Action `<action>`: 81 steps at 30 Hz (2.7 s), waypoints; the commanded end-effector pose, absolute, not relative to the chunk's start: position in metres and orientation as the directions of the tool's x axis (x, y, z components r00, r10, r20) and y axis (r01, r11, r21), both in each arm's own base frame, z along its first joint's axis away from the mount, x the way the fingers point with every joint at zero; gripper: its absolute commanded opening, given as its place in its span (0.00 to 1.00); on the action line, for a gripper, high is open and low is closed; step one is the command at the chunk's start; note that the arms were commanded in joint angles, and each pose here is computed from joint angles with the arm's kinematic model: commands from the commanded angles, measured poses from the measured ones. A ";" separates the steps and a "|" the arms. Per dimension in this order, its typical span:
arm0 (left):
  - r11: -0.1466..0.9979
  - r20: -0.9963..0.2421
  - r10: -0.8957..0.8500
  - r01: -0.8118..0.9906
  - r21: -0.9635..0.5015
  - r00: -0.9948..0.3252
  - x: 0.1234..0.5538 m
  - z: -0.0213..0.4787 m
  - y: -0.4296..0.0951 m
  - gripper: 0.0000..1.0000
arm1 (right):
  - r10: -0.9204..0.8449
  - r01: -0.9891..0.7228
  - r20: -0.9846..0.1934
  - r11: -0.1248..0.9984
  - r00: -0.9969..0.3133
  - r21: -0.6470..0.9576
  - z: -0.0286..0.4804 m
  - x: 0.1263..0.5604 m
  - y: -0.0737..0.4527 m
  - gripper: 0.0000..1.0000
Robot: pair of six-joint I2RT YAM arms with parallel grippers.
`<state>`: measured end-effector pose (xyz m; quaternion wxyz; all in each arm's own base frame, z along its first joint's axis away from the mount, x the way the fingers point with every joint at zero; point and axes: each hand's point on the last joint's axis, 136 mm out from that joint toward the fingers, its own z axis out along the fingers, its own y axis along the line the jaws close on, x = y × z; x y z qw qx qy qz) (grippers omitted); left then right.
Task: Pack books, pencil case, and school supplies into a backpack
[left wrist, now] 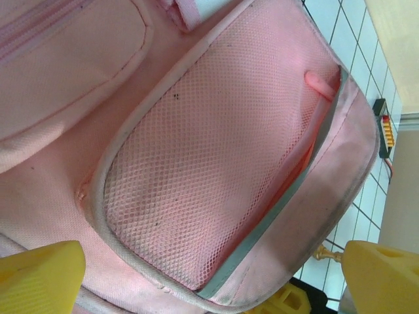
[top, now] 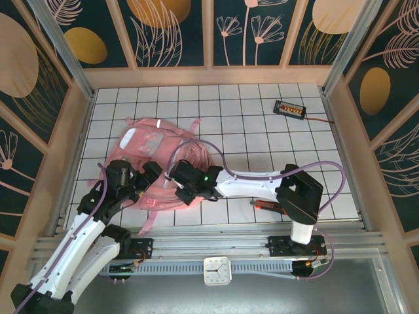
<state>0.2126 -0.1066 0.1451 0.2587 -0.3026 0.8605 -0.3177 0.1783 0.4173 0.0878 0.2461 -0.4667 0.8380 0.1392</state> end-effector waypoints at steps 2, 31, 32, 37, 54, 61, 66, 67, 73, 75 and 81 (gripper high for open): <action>0.547 -0.148 -0.703 -0.396 -0.738 -0.695 0.197 0.129 -0.114 0.99 | -0.670 -0.851 -0.596 0.523 -0.442 0.042 0.118 0.178 0.430 0.00; 0.431 -0.073 -0.801 -0.489 -0.759 -0.594 0.213 0.066 -0.111 0.00 | -0.650 -0.855 -0.588 0.498 -0.481 0.149 0.127 0.180 0.458 0.00; 0.453 -0.098 -0.792 -0.472 -0.756 -0.603 0.215 0.071 -0.110 0.00 | -0.663 -0.858 -0.580 0.498 -0.472 0.129 0.125 0.183 0.456 0.00; 0.676 -0.276 -0.662 -0.397 -0.621 -0.697 0.213 0.092 -0.097 0.00 | -0.714 -0.848 -0.523 0.530 -0.465 0.030 0.113 0.212 0.418 0.00; 0.900 -0.428 -0.294 -0.096 -0.425 -0.855 0.232 0.150 -0.104 0.00 | -0.686 -0.769 -0.519 0.634 -0.509 -0.083 0.094 0.333 0.334 0.00; 0.917 -0.398 -0.215 -0.044 -0.396 -0.892 0.230 0.144 -0.109 0.00 | -0.701 -0.789 -0.580 0.595 -0.415 -0.154 0.106 0.391 0.333 0.00; 0.926 -0.393 -0.190 -0.031 -0.375 -0.900 0.236 0.143 -0.108 0.00 | -0.730 -0.829 -0.620 0.514 -0.289 -0.219 0.116 0.412 0.353 0.00; 0.931 -0.401 -0.192 -0.037 -0.364 -0.896 0.240 0.145 -0.105 0.00 | -0.727 -0.835 -0.628 0.507 -0.278 -0.217 0.119 0.415 0.357 0.00; 0.927 -0.406 -0.271 -0.123 -0.354 -0.873 0.260 0.149 -0.088 0.98 | -0.703 -0.843 -0.616 0.526 -0.357 -0.112 0.123 0.395 0.352 0.00; 0.913 -0.391 -0.308 -0.154 -0.378 -0.867 0.260 0.142 -0.088 0.99 | -0.673 -0.834 -0.623 0.549 -0.398 -0.060 0.125 0.381 0.347 0.00; 0.879 -0.344 -0.401 -0.250 -0.407 -0.849 0.270 0.098 -0.084 0.99 | -0.563 -0.775 -0.630 0.625 -0.534 0.098 0.131 0.327 0.335 0.00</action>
